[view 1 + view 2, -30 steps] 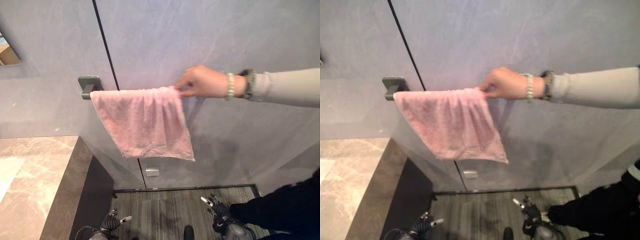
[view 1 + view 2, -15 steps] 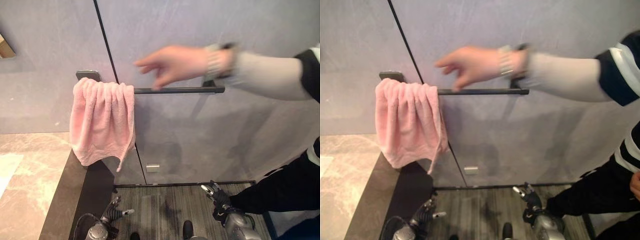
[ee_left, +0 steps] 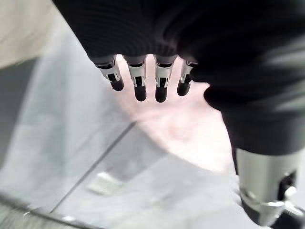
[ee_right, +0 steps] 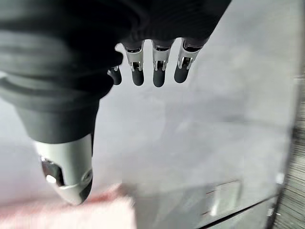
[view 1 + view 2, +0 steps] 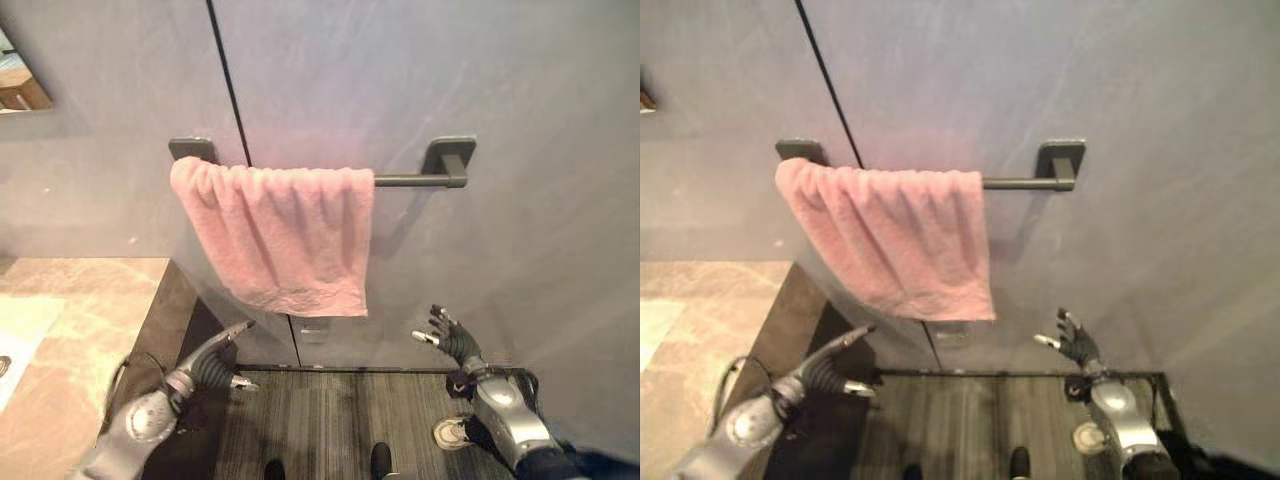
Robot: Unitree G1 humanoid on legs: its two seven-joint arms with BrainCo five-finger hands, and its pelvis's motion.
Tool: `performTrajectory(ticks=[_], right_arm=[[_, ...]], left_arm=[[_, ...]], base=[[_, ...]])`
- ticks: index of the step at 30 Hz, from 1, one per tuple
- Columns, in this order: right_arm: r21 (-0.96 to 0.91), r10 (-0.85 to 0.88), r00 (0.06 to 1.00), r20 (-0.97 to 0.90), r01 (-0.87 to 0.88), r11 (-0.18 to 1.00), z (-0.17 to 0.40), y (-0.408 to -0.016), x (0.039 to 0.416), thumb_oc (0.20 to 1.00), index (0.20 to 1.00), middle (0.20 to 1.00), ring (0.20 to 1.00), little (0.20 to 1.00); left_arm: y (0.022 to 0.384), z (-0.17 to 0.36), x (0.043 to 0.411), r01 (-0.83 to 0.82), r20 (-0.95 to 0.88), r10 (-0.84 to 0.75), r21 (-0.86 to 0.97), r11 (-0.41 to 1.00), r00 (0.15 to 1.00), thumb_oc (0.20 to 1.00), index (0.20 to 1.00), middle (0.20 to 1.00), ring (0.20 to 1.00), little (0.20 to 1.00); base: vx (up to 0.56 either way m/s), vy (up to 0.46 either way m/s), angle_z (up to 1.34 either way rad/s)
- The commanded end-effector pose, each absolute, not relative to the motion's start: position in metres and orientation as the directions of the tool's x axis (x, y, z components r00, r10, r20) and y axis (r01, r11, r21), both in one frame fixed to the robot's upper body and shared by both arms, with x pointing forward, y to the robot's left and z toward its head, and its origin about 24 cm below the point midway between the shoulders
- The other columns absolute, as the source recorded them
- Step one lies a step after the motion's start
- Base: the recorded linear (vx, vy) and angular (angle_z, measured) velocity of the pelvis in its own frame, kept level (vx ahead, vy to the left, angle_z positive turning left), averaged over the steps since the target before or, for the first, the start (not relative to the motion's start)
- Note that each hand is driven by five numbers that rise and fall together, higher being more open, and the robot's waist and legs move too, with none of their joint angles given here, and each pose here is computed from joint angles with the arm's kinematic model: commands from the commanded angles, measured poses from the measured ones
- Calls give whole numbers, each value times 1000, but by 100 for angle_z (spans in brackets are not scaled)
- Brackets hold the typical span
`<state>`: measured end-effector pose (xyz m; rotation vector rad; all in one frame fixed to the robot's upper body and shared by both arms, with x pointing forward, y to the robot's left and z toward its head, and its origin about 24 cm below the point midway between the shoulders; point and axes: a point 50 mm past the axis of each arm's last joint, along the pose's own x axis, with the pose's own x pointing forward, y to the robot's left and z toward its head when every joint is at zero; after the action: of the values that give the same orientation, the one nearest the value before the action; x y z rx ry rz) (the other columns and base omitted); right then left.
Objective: Put brush and paste in cup on sink, flatten towel.
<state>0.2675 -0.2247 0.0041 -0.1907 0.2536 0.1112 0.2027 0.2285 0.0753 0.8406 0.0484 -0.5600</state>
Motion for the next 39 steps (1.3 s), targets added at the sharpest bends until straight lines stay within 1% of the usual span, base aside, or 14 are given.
performTrajectory(ticks=[1, 5, 6, 8, 9, 14, 20, 27, 28, 35, 36, 37, 38, 39], right_arm=[[-210, 215, 973, -81, -228, 951, 54, -188, 311, 1000, 1000, 1000, 1000, 1000], [-270, 318, 948, 8, -305, 913, 86, -168, 321, 1000, 1000, 1000, 1000, 1000], [-305, 361, 932, 20, -338, 890, 95, -160, 325, 1000, 1000, 1000, 1000, 1000], [-323, 394, 918, 31, -364, 873, 102, -152, 328, 1000, 1000, 1000, 1000, 1000], [-360, 422, 905, 43, -380, 852, 112, -150, 330, 1000, 1000, 1000, 1000, 1000], [-403, 412, 904, 115, -336, 851, 132, -150, 333, 1000, 1000, 1000, 1000, 1000], [-367, 442, 886, 143, -367, 855, 140, -133, 336, 1000, 1000, 1000, 1000, 1000], [-321, 519, 839, 164, -452, 832, 152, -112, 336, 1000, 1000, 1000, 1000, 1000], [-322, 503, 845, 179, -433, 842, 155, -114, 337, 1000, 1000, 1000, 1000, 1000], [-369, 507, 824, 251, -403, 838, 174, -102, 340, 1000, 1000, 1000, 1000, 1000], [-360, 519, 816, 254, -418, 834, 175, -99, 340, 438, 438, 438, 438, 438], [-311, 526, 813, 250, -447, 839, 172, -95, 340, 200, 200, 200, 200, 200], [-285, 538, 810, 234, -472, 834, 169, -92, 340, 200, 200, 200, 200, 200], [-260, 529, 821, 214, -474, 841, 164, -92, 342, 200, 200, 200, 200, 200]], left_arm=[[237, 112, 210, 489, -224, -500, 716, 497, 836, 1000, 1000, 1000, 1000, 1000], [242, 139, 205, 550, -268, -545, 698, 459, 794, 1000, 1000, 1000, 1000, 1000], [248, 146, 202, 597, -286, -558, 609, 521, 779, 1000, 1000, 1000, 1000, 1000], [256, 150, 201, 598, -299, -541, 590, 543, 786, 1000, 1000, 1000, 1000, 1000], [264, 161, 204, 564, -312, -500, 659, 498, 807, 1000, 1000, 1000, 1000, 1000], [298, 188, 211, 382, -226, -339, 761, 524, 913, 1000, 1000, 1000, 1000, 1000], [312, 212, 227, 224, -116, -258, 870, 440, 959, 1000, 1000, 1000, 1000, 1000], [311, 207, 266, 182, -68, -242, 853, 489, 968, 1000, 1000, 1000, 1000, 1000], [297, 212, 284, 179, -40, -281, 853, 490, 959, 1000, 1000, 1000, 1000, 1000], [278, 211, 328, 113, 49, -265, 818, 564, 963, 1000, 1000, 1000, 1000, 1000], [275, 212, 333, 107, 66, -263, 801, 589, 962, 1000, 1000, 1000, 1000, 1000], [270, 208, 338, 110, 83, -265, 761, 639, 961, 1000, 1000, 1000, 1000, 1000], [266, 203, 342, 123, 90, -262, 709, 694, 961, 887, 887, 887, 887, 887], [262, 200, 346, 126, 99, -258, 673, 729, 961, 683, 683, 683, 683, 683]], base=[[-59, 2, 6], [-51, -2, 4], [-48, 21, 15], [-22, 28, 13], [-11, 32, 12], [-1, 32, 6], [12, 31, 7], [-3, 54, -10], [-8, 40, -15], [-13, 46, -14], [5, 21, -7], [8, 14, -3], [10, 6, -5], [15, -2, -7]])
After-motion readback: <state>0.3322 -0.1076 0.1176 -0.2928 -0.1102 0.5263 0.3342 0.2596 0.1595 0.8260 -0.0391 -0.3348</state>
